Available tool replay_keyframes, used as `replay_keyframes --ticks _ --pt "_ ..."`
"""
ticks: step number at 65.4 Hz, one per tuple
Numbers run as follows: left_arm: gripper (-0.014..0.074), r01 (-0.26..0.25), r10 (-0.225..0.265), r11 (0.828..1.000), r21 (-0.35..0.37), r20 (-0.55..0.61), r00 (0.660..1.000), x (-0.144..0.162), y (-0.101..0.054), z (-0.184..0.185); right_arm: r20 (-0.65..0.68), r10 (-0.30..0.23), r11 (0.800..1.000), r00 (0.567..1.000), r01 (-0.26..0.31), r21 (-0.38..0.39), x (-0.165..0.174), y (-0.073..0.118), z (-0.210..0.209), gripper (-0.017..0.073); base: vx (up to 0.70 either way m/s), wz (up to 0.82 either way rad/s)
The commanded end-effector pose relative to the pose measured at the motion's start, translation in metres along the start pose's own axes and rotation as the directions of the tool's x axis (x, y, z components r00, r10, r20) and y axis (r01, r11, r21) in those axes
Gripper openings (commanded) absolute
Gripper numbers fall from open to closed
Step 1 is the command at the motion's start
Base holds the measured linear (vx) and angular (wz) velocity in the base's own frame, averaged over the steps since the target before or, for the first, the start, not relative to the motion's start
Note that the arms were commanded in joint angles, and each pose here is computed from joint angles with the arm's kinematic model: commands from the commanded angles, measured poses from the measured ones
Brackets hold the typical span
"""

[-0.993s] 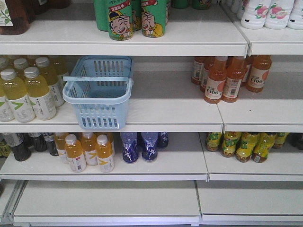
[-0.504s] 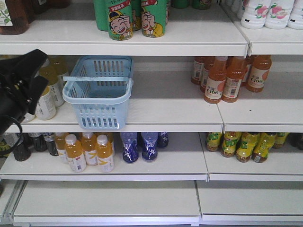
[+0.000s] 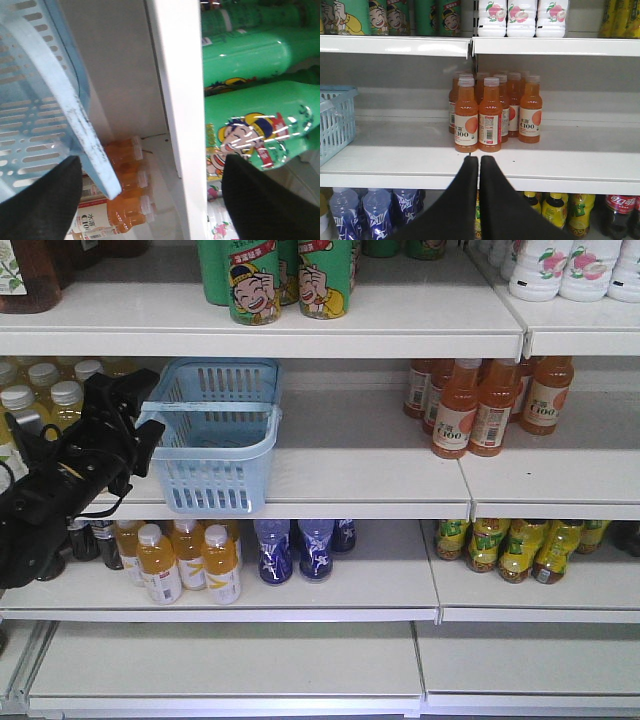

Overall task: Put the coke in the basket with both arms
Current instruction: 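Reach the left gripper toward the light-blue basket handle, then close the left gripper on the basket handle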

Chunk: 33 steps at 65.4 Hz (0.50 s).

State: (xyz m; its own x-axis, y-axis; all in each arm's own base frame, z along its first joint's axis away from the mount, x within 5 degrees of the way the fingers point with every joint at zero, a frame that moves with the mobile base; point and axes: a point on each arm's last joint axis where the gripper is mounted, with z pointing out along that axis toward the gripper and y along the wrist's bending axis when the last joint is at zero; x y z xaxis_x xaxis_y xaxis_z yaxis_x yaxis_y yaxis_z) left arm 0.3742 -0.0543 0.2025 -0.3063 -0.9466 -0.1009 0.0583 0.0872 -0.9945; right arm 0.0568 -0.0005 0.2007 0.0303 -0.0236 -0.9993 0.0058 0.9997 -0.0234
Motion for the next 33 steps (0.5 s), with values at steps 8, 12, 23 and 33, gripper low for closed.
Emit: replay_keyframes --ticks 8,12,23,33 --pt "0.0556 0.048 -0.049 0.995 0.083 0.017 0.999 -0.007 -0.010 0.023 0.076 -0.015 1.000 0.997 0.015 0.001 -0.004 0.000 -0.001 -0.0005 0.00 0.00" --pt "0.0556 0.048 -0.049 0.995 0.089 0.018 0.999 -0.009 -0.008 0.030 0.076 -0.015 1.000 0.997 0.015 0.001 -0.004 0.000 -0.001 -0.0005 0.00 0.00" --pt "0.0554 0.065 -0.067 0.995 0.082 0.017 0.998 -0.012 -0.004 0.047 0.076 -0.015 1.000 0.997 0.015 0.001 -0.004 0.000 -0.001 -0.0005 0.00 0.00" --pt "0.0554 0.068 -0.069 0.996 0.066 0.023 0.997 -0.016 0.000 0.062 0.076 -0.015 1.000 0.997 0.015 0.001 -0.004 0.000 -0.001 -0.0005 0.00 0.00"
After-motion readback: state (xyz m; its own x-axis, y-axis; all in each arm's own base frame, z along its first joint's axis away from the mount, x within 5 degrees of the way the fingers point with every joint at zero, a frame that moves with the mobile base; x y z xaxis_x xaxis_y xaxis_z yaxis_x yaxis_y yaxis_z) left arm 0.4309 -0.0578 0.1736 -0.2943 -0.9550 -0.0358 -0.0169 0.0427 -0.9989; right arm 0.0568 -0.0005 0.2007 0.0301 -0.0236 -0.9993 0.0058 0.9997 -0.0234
